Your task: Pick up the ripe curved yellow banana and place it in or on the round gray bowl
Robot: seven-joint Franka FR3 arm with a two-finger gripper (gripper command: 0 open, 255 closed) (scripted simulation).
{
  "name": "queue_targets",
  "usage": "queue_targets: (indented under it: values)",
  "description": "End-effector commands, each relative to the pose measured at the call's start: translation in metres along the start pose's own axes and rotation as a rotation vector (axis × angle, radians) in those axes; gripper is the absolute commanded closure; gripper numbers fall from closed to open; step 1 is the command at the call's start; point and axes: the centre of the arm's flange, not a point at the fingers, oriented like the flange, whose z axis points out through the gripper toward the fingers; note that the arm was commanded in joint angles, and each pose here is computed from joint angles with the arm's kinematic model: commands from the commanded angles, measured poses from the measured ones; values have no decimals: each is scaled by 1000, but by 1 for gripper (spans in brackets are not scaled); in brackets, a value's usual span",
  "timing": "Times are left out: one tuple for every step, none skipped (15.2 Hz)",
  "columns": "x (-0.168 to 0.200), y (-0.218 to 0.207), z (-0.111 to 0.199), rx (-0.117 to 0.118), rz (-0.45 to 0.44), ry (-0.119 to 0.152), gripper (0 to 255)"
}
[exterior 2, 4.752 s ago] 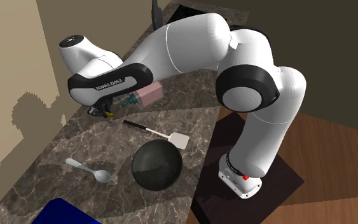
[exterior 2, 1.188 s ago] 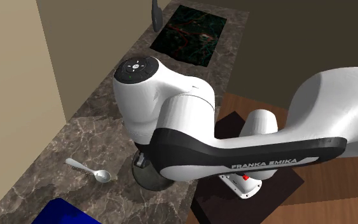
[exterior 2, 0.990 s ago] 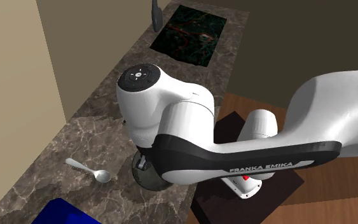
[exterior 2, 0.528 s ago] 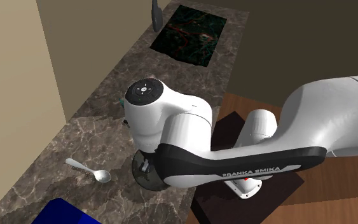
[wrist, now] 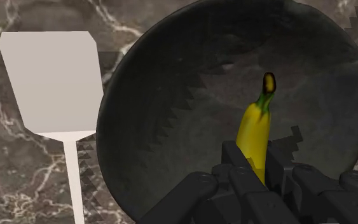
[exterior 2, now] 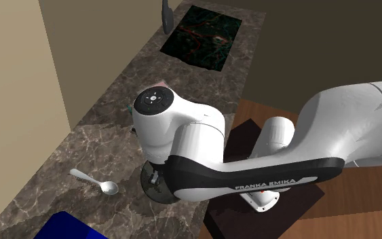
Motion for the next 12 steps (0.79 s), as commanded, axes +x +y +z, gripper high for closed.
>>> queue_targets:
  values:
    - [0, 0, 0, 0, 0, 0, 0]
    - [0, 0, 0, 0, 0, 0, 0]
    - [0, 0, 0, 0, 0, 0, 0]
    - [0, 0, 0, 0, 0, 0, 0]
    - [0, 0, 0, 0, 0, 0, 0]
    - [0, 0, 0, 0, 0, 0, 0]
    - [0, 0, -13, 0, 0, 0, 0]
    - [0, 0, -26, 0, 0, 0, 0]
    - [0, 0, -40, 0, 0, 0, 0]
    - [0, 0, -50, 0, 0, 0, 0]
    - [0, 0, -50, 0, 0, 0, 0]
    - [0, 0, -50, 0, 0, 0, 0]
